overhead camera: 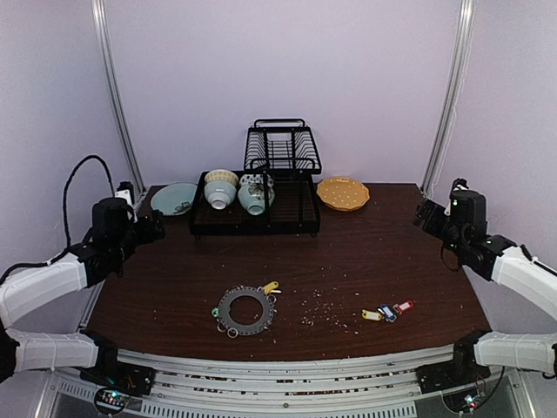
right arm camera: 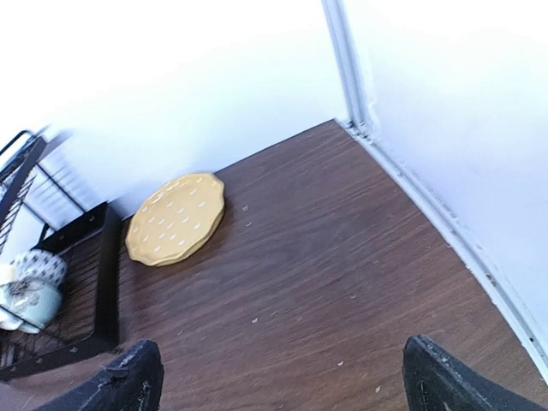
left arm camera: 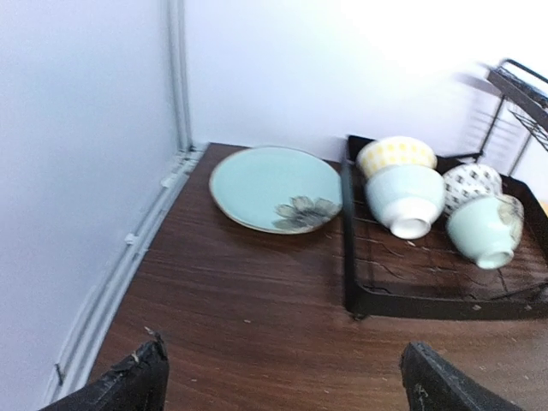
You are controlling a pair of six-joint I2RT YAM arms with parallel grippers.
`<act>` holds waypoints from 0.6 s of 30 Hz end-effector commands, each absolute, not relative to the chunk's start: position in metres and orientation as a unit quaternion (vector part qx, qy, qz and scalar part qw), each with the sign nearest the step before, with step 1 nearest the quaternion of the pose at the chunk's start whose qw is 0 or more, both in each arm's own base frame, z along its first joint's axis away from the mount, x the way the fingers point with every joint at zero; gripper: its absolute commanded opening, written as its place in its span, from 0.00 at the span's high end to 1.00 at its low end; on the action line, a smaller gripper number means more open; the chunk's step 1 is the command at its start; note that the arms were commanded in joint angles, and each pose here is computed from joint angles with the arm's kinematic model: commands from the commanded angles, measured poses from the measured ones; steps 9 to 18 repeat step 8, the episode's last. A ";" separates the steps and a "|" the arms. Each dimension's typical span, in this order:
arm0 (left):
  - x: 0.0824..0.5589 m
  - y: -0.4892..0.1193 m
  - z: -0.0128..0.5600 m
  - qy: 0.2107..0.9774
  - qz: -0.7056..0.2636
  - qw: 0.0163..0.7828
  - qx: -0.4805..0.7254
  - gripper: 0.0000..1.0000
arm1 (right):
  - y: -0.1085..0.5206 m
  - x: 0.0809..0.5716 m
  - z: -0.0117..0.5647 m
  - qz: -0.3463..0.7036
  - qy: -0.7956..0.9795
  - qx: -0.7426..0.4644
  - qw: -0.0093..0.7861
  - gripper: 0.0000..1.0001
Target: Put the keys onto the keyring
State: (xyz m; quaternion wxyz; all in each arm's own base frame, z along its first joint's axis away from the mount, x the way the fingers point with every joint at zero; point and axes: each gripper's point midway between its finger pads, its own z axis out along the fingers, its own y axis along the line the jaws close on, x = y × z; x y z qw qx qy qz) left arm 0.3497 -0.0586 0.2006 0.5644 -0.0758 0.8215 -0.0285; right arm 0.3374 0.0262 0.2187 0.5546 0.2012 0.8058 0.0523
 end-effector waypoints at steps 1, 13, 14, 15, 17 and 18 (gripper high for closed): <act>0.332 0.004 0.213 0.737 0.082 0.641 -0.198 0.02 | -0.002 0.335 0.221 0.012 0.747 0.255 0.614 0.00; 0.331 0.011 0.191 0.744 0.113 0.627 -0.201 0.02 | -0.010 0.329 0.199 -0.015 0.753 0.255 0.606 0.00; 0.331 0.011 0.191 0.744 0.113 0.627 -0.201 0.02 | -0.010 0.329 0.199 -0.015 0.753 0.255 0.606 0.00; 0.331 0.011 0.191 0.744 0.113 0.627 -0.201 0.02 | -0.010 0.329 0.199 -0.015 0.753 0.255 0.606 0.00; 0.331 0.011 0.191 0.744 0.113 0.627 -0.201 0.02 | -0.010 0.329 0.199 -0.015 0.753 0.255 0.606 0.00; 0.331 0.011 0.191 0.744 0.113 0.627 -0.201 0.02 | -0.010 0.329 0.199 -0.015 0.753 0.255 0.606 0.00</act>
